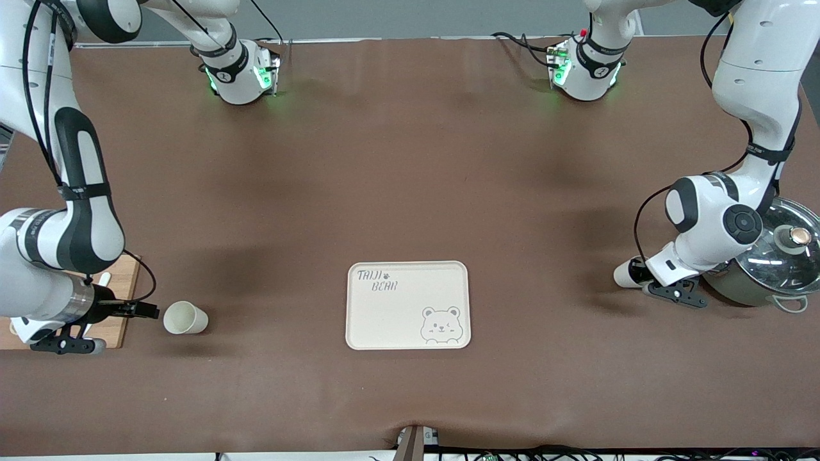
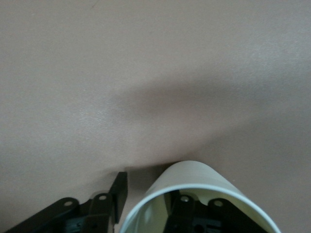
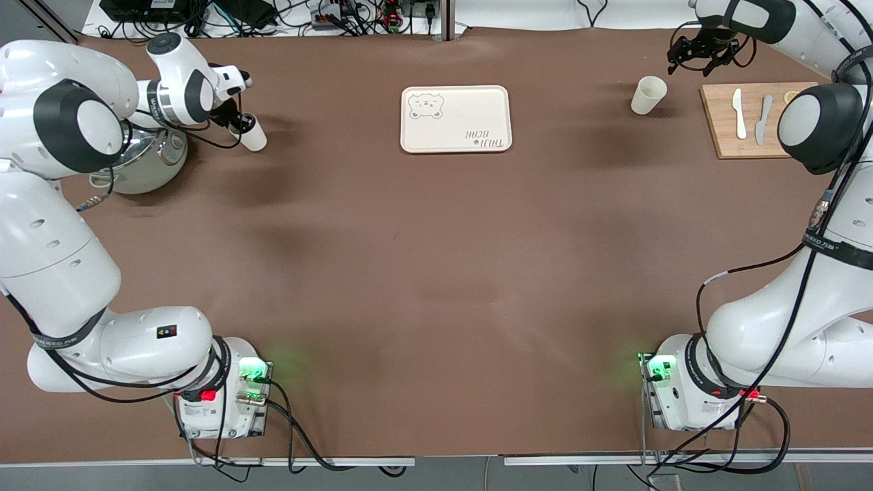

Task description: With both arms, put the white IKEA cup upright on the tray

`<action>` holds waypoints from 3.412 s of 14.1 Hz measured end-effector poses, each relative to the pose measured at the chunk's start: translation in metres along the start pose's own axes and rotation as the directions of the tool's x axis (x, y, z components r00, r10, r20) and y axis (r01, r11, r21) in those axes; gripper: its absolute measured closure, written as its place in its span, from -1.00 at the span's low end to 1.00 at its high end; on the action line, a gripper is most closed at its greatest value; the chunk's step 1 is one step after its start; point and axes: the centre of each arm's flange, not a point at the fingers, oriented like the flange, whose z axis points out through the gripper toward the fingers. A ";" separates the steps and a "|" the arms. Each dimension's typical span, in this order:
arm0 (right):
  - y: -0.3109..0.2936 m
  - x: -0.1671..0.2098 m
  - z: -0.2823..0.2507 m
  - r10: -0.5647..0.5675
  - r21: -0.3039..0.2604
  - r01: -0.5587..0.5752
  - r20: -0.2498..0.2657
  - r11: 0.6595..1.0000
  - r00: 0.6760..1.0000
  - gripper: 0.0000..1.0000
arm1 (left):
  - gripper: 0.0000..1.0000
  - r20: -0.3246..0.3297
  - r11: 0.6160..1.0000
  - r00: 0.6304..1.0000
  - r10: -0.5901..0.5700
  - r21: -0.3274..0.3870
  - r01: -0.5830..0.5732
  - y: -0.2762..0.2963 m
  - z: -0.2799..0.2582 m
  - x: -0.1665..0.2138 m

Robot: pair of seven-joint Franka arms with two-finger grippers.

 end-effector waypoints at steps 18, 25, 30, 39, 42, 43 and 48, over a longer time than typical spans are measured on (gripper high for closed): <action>-0.001 0.003 0.060 0.021 0.003 -0.021 0.005 1.000 1.000 -1.00 | 0.82 -0.049 0.885 0.885 -0.464 -0.075 0.460 0.253 -0.078 0.145; -0.005 -0.003 0.073 0.016 0.004 -0.016 0.020 1.000 1.000 -1.00 | 0.82 0.018 0.863 0.865 -0.502 -0.055 0.502 0.339 -0.075 0.159; -0.014 -0.003 0.073 0.004 0.005 -0.004 0.021 1.000 1.000 -0.62 | 0.82 0.033 0.843 0.845 -0.534 -0.061 0.535 0.404 -0.049 0.159; -0.021 -0.013 0.077 -0.005 0.011 0.004 0.124 1.000 0.992 0.89 | 0.82 0.041 0.846 0.848 -0.528 -0.065 0.529 0.440 -0.009 0.154; -0.022 -0.014 0.078 -0.005 0.011 0.004 0.129 1.000 0.992 0.89 | 0.82 0.039 0.850 0.852 -0.521 -0.057 0.523 0.444 0.006 0.150; -0.022 -0.014 0.078 -0.006 0.012 0.005 0.129 1.000 0.992 0.89 | 0.82 0.035 0.852 0.854 -0.520 -0.057 0.521 0.445 0.007 0.150; -0.043 -0.011 0.066 -0.017 0.057 0.010 0.127 0.998 0.992 0.90 | 0.33 0.022 0.835 0.837 -0.547 -0.055 0.547 0.444 0.005 0.153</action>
